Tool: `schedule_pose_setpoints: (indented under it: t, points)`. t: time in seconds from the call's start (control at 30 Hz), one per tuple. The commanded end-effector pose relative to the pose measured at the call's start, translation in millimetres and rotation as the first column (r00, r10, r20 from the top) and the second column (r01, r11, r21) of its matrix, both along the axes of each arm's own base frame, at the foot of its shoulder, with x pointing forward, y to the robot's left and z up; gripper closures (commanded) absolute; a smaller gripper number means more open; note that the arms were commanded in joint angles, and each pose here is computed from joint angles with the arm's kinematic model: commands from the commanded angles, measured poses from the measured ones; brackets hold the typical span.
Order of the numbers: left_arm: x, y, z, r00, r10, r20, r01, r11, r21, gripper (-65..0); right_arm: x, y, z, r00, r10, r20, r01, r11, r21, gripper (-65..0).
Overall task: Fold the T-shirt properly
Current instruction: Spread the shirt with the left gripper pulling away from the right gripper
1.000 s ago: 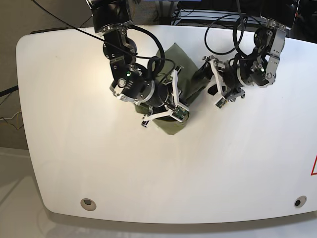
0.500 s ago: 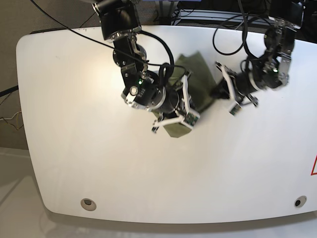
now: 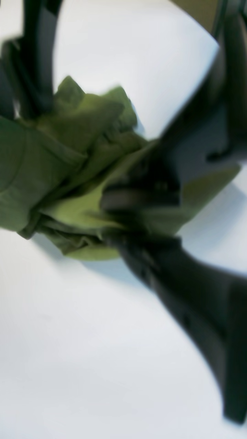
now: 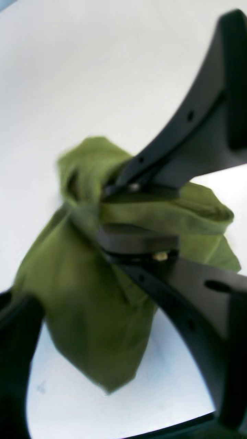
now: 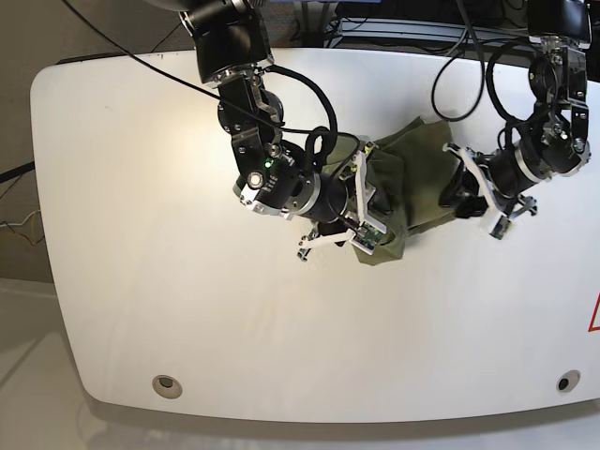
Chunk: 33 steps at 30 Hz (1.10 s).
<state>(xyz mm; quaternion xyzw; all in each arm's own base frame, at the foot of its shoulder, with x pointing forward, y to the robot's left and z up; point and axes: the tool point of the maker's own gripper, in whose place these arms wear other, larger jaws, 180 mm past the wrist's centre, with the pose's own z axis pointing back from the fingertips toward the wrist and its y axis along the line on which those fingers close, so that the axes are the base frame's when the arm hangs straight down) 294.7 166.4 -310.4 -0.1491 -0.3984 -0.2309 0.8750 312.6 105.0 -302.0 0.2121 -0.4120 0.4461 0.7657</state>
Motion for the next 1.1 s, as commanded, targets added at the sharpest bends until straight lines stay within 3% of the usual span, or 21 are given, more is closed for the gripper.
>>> schedule_pose_setpoints:
  t: [0.0, 0.37, 0.43, 0.63, 0.7, 0.77, 1.07]
  points:
    - [11.2, 24.6, 14.7, 0.997, 0.067, 0.044, -0.067, 0.998, 0.011, -31.0, 1.4, 8.7, 17.4, 0.999, 0.013, 0.045, -0.015, 0.999, 0.042, -18.0]
    - [17.6, 32.0, 15.0, 0.992, 0.098, 0.076, -0.097, 0.995, -0.017, -43.5, -2.8, 12.3, 13.1, 0.997, 0.046, 0.061, -0.046, 0.999, -0.002, -24.8]
    - [18.8, 29.2, 13.1, 0.992, 0.096, 0.079, -0.093, 0.995, -0.032, -42.5, -0.8, 11.1, 11.0, 0.997, 0.048, 0.066, -0.047, 0.999, -0.025, -24.4]
    - [21.2, 21.5, 4.8, 0.992, 0.093, 0.085, -0.087, 0.993, -0.079, -31.7, 10.8, 2.6, -3.7, 0.998, 0.037, 0.054, -0.031, 0.993, -0.111, -22.3]
    - [17.6, 19.9, -10.2, 0.994, 0.104, 0.046, -0.1, 0.992, -0.082, -22.4, 18.2, 0.0, -11.3, 0.999, 0.03, 0.039, -0.024, 0.99, -0.14, -21.9]
    - [15.5, 18.4, -14.2, 0.994, 0.108, 0.035, -0.104, 0.991, -0.088, -18.7, 20.1, -1.7, -17.3, 1.0, 0.017, 0.019, -0.014, 0.989, -0.146, -22.0]
    - [-11.3, -11.8, -20.5, 0.996, 0.088, 0.001, -0.087, 0.986, -0.143, -11.1, 26.2, -5.6, -26.3, 1.0, -0.003, -0.014, 0.0, 0.988, -0.157, -22.6]
